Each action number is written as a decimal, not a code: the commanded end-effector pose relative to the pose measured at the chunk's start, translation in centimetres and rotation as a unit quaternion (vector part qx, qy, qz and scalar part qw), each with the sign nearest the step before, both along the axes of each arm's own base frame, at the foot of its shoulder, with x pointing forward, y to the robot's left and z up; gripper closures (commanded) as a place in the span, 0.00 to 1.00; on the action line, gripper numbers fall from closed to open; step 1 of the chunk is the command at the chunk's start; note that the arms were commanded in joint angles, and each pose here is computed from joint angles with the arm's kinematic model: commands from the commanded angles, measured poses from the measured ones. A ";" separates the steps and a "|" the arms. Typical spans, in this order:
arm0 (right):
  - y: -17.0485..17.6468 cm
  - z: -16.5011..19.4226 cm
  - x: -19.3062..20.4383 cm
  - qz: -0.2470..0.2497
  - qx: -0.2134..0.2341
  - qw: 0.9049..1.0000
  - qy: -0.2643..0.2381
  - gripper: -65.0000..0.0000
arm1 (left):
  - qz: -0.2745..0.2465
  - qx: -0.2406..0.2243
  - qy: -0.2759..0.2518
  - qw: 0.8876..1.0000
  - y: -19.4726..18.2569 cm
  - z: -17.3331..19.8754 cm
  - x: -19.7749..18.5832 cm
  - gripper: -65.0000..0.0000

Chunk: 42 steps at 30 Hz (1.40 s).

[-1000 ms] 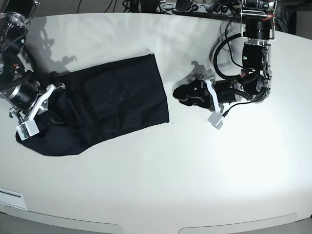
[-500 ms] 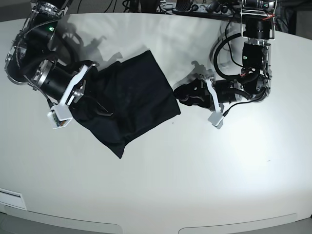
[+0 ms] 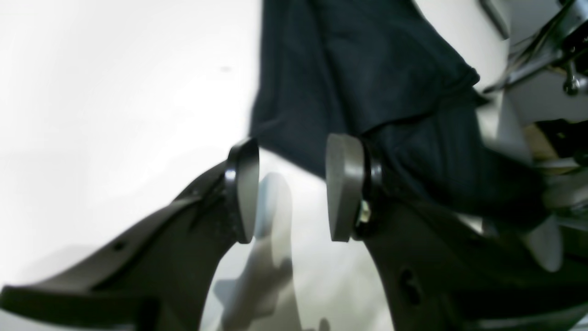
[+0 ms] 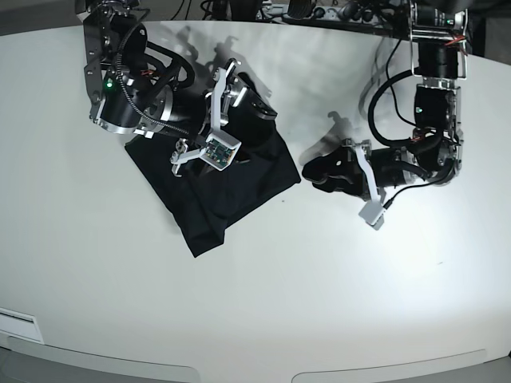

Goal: Fold the T-shirt properly
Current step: 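Grasp the other strip end with the right gripper and fold it over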

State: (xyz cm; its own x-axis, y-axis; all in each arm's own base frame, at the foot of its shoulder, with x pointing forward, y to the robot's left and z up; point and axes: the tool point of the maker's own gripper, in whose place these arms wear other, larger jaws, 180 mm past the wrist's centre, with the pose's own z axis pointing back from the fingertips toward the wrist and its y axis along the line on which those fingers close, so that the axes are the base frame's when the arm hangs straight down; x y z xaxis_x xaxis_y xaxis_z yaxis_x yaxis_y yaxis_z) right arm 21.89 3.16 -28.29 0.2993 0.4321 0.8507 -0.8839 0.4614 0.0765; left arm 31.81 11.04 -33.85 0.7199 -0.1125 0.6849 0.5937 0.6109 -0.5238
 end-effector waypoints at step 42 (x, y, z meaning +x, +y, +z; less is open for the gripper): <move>-7.1 -4.0 3.6 -0.190 -0.039 0.981 0.030 0.59 | 0.017 0.066 -0.054 0.996 6.5 4.0 2.4 0.59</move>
State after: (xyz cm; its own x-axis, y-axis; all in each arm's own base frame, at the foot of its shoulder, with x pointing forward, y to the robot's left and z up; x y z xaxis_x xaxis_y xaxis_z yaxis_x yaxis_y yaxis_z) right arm 24.83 -4.18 -33.56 0.5340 0.3605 0.7648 -0.6383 0.7651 0.0850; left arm 33.24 17.40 -31.83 0.6919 -0.1966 0.6947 0.5958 0.6989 -0.3957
